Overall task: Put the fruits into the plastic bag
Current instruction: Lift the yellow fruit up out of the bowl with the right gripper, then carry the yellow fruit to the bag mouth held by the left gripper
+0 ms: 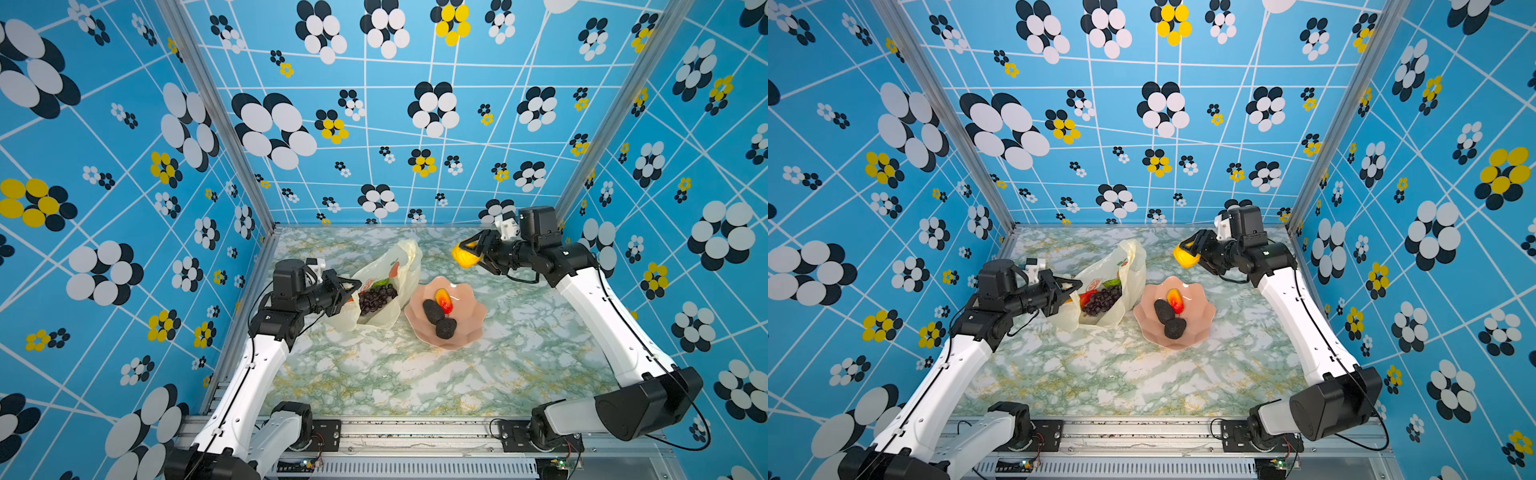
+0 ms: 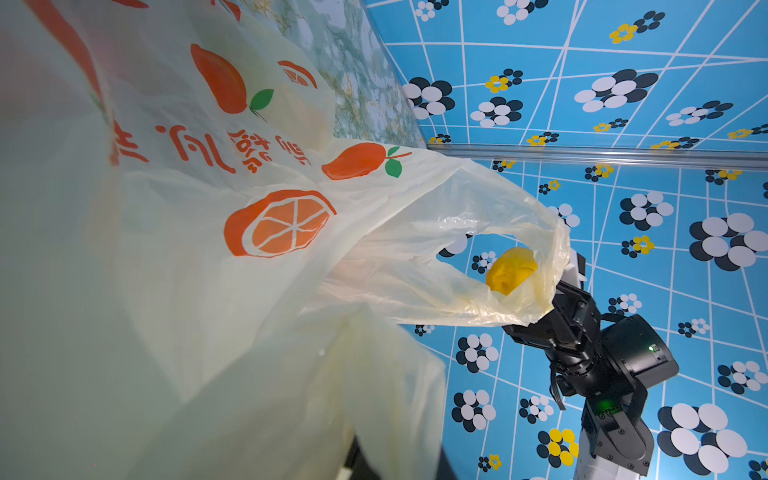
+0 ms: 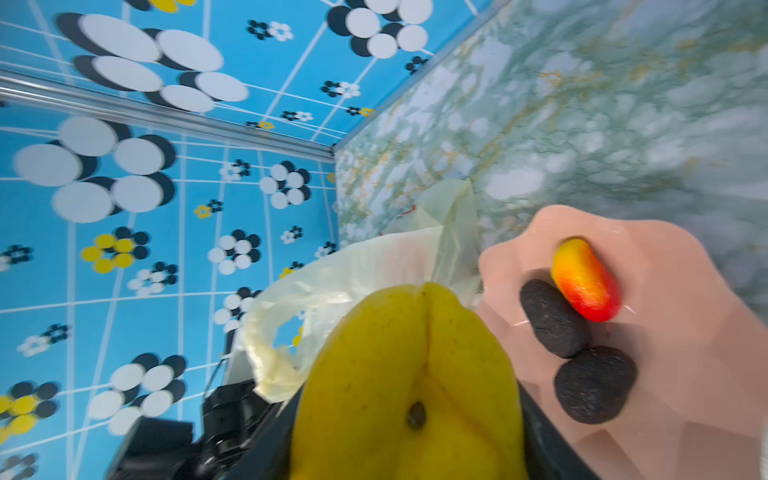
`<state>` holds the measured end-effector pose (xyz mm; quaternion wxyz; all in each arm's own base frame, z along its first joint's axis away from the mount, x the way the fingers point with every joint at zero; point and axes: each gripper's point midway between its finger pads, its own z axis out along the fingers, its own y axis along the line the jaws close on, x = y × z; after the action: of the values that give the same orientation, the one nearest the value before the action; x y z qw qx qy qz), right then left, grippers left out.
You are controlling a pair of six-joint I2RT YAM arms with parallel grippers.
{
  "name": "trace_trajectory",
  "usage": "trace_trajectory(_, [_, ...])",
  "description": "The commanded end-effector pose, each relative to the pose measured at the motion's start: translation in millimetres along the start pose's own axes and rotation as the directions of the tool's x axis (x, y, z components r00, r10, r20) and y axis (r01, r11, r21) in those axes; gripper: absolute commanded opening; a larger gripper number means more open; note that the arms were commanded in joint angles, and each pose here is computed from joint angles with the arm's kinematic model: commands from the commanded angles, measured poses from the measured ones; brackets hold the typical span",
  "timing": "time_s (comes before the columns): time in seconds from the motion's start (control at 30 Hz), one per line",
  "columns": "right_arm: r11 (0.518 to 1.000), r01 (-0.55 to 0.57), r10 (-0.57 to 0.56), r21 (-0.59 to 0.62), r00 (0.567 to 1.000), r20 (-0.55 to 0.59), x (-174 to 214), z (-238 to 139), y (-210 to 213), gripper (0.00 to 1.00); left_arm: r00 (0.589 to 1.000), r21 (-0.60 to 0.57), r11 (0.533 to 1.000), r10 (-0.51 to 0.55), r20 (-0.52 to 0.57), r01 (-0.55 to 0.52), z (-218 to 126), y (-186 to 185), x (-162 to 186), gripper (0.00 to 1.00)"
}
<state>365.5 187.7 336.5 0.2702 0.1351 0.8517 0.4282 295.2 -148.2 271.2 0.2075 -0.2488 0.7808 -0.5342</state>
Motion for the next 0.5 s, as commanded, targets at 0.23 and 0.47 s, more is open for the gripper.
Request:
trace_trajectory(0.23, [0.92,0.082,-0.119,-0.382,0.99,-0.075,14.9,-6.2,143.0,0.55,0.999,0.025,0.999,0.048,-0.001,-0.048,-0.3,-16.8,0.5,0.0])
trace_trajectory(0.47, [0.928,0.133,-0.224,-0.348,0.946,-0.234,64.8,47.4,168.1,0.52,0.999,0.027,0.999,0.045,0.0,-0.045,-1.5,-16.8,1.5,0.0])
